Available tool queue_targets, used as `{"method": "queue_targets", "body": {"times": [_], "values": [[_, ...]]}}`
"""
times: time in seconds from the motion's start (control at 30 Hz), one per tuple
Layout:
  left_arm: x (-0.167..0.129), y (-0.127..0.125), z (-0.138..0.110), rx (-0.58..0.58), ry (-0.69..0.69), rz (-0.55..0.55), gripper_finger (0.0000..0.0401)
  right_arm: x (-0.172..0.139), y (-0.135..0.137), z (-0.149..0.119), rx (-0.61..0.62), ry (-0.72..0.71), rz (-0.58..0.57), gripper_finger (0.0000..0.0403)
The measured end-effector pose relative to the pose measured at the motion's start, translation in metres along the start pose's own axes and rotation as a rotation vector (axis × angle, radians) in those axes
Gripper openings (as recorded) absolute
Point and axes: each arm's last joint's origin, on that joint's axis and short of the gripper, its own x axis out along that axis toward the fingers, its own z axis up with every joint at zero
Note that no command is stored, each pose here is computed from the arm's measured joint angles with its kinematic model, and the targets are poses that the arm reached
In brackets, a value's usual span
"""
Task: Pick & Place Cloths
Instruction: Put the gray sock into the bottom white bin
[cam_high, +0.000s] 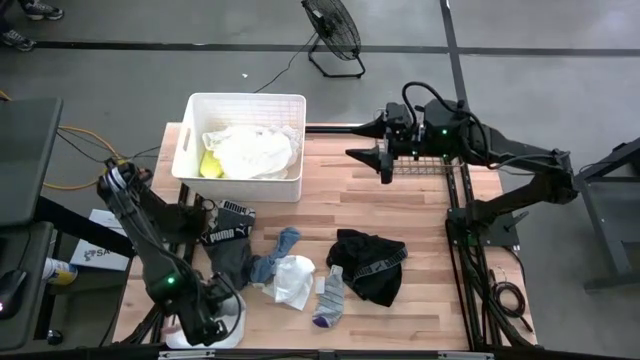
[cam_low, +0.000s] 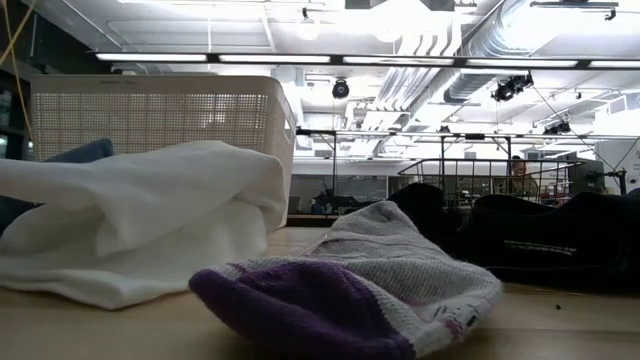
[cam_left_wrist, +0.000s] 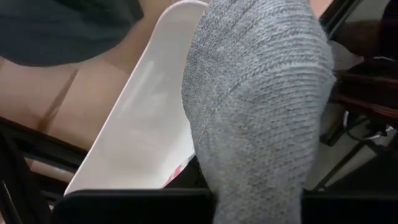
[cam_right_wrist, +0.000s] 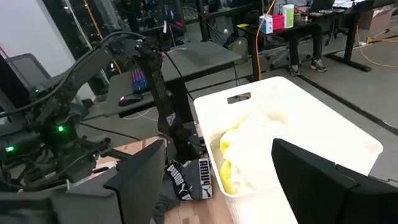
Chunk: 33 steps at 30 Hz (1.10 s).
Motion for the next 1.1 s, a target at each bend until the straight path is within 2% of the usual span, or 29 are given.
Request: {"method": "queue_targets", "body": {"times": [0.4, 0.63, 0.83, 1.1], "values": [[0.018, -0.004, 0.001, -0.005, -0.016, 0.07, 0.0005, 0.0, 0.0, -0.001, 0.002, 0.012, -0.002, 0.0286], [0.022, 0.0, 0.0, -0.018, 0.028, 0.134, 0.0005, 0.0, 0.0, -0.001, 0.004, 0.013, -0.002, 0.0286], [0.025, -0.001, -0.002, 0.053, 0.125, 0.141, 0.0005, 0.0, 0.0, -0.002, 0.004, 0.018, -0.003, 0.0286], [0.039, 0.001, -0.002, 0.114, 0.138, 0.225, 0.0005, 0.0, 0.0, -0.002, 0.004, 0.02, -0.004, 0.0286]]}}
